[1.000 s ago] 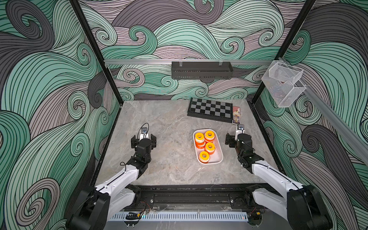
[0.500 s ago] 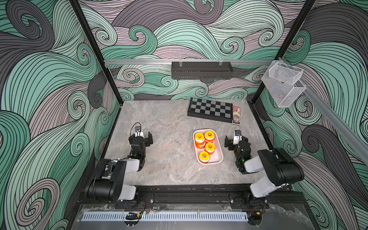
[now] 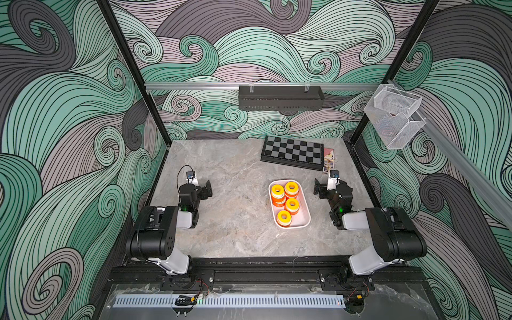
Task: Put the sealing tape into the storage box
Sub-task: Reset both arms
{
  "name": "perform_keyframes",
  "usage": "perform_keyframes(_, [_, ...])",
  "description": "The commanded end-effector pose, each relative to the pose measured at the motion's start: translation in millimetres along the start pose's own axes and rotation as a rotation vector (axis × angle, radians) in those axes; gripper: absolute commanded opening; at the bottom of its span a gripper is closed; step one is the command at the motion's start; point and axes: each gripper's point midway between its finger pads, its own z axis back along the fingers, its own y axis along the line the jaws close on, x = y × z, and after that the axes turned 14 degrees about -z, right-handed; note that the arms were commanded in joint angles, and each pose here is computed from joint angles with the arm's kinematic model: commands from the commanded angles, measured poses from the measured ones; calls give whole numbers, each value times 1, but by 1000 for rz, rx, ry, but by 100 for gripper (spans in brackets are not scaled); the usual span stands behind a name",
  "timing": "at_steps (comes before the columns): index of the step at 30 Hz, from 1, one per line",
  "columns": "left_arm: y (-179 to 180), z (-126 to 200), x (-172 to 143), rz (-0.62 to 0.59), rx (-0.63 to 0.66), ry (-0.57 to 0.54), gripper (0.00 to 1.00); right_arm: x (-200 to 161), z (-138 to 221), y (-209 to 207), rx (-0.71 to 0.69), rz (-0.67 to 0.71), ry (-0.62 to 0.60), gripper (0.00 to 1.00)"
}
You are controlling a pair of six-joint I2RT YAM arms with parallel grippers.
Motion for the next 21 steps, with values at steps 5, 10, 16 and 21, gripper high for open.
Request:
perform_keyframes(5, [-6, -4, 8, -21, -35, -26, 99, -1, 2, 3, 16, -13, 6, 99])
perform_keyframes(10, [-7, -4, 8, -19, -39, -20, 99, -2, 1, 2, 15, -12, 10, 99])
perform_keyframes(16, [-7, -4, 8, -19, -38, -22, 99, -3, -1, 5, 22, -4, 25, 99])
perform_keyframes(21, [-7, -4, 8, -19, -37, -21, 99, -2, 2, 6, 30, -3, 11, 99])
